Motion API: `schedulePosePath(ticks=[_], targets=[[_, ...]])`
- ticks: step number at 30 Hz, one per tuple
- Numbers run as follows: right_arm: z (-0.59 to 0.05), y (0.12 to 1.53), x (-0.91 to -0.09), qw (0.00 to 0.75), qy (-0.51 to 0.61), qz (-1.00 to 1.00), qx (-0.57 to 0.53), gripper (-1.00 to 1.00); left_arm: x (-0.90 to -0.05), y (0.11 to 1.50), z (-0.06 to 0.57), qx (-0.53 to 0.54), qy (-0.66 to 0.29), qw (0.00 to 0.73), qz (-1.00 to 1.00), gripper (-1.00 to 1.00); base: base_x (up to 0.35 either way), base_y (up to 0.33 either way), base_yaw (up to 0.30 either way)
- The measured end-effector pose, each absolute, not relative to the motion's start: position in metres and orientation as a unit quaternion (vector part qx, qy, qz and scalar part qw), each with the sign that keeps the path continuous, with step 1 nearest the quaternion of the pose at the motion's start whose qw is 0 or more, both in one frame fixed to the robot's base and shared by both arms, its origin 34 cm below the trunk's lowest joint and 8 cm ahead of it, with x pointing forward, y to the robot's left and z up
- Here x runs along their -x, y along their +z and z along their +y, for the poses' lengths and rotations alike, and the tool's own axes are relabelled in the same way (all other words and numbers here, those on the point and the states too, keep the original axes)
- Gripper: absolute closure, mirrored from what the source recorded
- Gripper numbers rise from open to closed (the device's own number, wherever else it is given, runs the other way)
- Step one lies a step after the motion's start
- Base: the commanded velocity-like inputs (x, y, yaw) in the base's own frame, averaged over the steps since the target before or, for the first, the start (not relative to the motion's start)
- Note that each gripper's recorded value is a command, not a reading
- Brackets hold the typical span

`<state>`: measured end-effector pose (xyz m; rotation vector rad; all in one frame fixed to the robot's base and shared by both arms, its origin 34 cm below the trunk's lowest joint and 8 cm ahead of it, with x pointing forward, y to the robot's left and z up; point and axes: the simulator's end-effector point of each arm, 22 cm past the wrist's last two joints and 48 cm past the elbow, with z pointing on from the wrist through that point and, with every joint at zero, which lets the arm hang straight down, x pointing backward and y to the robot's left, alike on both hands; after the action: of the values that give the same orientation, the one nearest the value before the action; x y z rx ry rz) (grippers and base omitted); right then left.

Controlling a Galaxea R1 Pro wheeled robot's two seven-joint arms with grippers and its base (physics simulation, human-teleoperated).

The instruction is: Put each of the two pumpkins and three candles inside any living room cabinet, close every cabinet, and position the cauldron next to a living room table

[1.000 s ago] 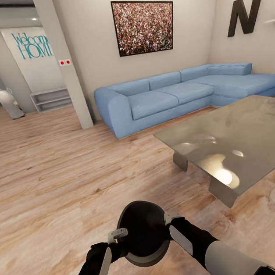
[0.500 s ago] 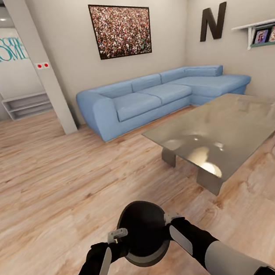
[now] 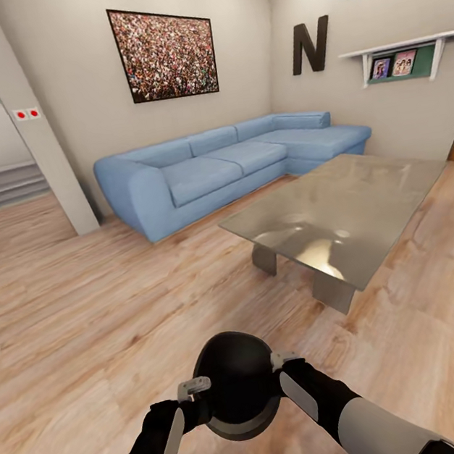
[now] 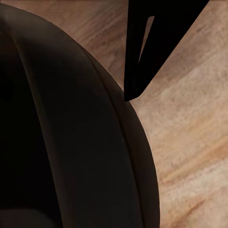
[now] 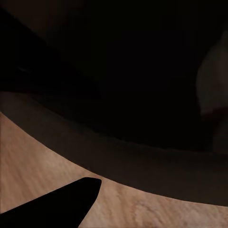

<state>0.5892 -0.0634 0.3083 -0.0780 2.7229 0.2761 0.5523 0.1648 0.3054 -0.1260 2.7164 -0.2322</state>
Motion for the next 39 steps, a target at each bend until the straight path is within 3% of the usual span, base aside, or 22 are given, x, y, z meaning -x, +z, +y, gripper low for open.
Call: schedulePosePath(ticks=[20, 39], targets=[[-0.0634, 0.3082, -0.5889, 0.2, 0.099, 0.974, 0.028, 1.0, -0.5519, 0.3052, 0.1648, 0.045, -0.083, 0.204, 0.974, 1.0, 0.106, 0.283, -0.28], [-0.0633, 0.3082, -0.589, 0.2, 0.099, 0.974, 0.028, 1.0, -0.5521, 0.3054, 0.165, 0.045, -0.083, 0.204, 0.974, 1.0, 0.006, 0.225, -0.28]])
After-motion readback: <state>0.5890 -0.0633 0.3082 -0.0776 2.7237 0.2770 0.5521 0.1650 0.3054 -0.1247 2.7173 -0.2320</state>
